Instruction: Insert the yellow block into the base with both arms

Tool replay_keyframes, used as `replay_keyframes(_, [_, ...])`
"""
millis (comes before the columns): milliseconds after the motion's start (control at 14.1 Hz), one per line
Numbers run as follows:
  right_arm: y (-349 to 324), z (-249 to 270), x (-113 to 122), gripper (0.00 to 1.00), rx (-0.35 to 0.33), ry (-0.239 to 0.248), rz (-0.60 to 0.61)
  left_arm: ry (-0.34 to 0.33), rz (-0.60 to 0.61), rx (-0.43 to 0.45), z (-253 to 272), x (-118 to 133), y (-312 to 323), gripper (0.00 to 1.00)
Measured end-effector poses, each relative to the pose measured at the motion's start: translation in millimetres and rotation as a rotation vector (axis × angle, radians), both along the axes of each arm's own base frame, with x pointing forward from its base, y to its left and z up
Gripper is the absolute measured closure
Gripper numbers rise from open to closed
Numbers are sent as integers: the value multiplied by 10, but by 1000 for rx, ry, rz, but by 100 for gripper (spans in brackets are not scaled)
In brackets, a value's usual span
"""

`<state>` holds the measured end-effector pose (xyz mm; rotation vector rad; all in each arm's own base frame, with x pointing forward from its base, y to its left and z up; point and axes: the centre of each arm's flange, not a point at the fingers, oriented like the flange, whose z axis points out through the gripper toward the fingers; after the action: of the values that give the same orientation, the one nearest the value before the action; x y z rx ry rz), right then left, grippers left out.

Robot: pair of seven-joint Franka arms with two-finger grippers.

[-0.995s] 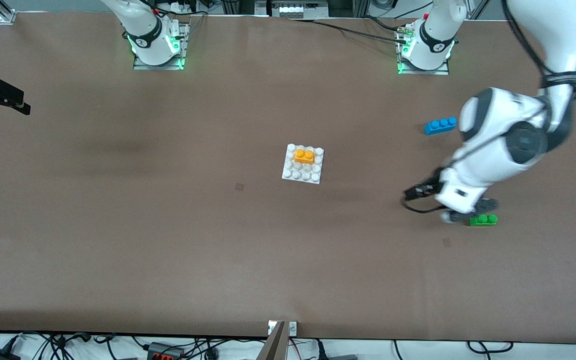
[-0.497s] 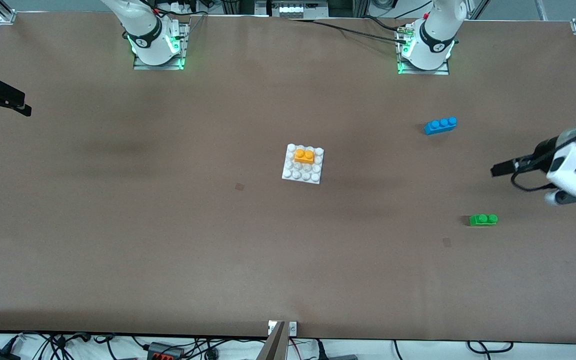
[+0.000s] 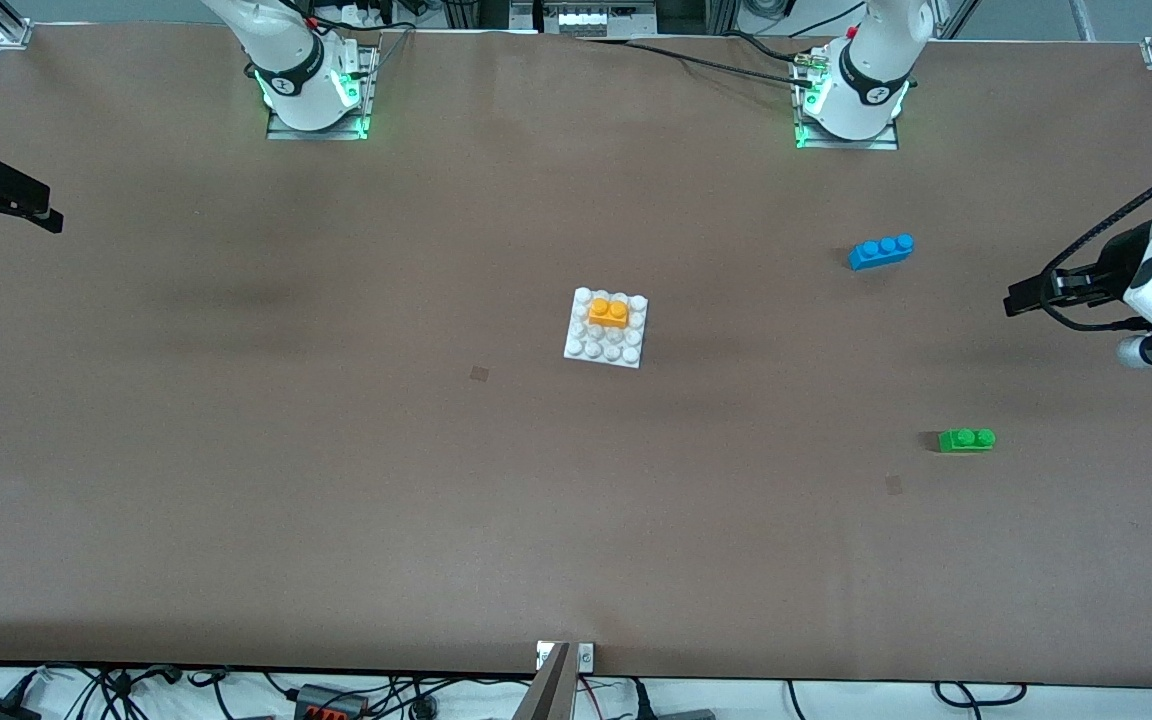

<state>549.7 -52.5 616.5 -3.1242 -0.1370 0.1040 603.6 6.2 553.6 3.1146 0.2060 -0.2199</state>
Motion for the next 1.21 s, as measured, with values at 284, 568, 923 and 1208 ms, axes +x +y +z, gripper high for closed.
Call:
replay_keyframes(284, [5,0,1,0,0,0,1,5,-56,-2,149,-80,-31,0])
replay_keyframes(568, [11,0,1,0,0,0,2,10,-38,-44,206,-114,13,0])
replay_keyframes(923, [55,1,5,0,0,0,10,33,76,-31,243,-170,28,0])
replay_keyframes(1208, [55,1,5,0,0,0,10,33,78,-31,246,-173,35,0])
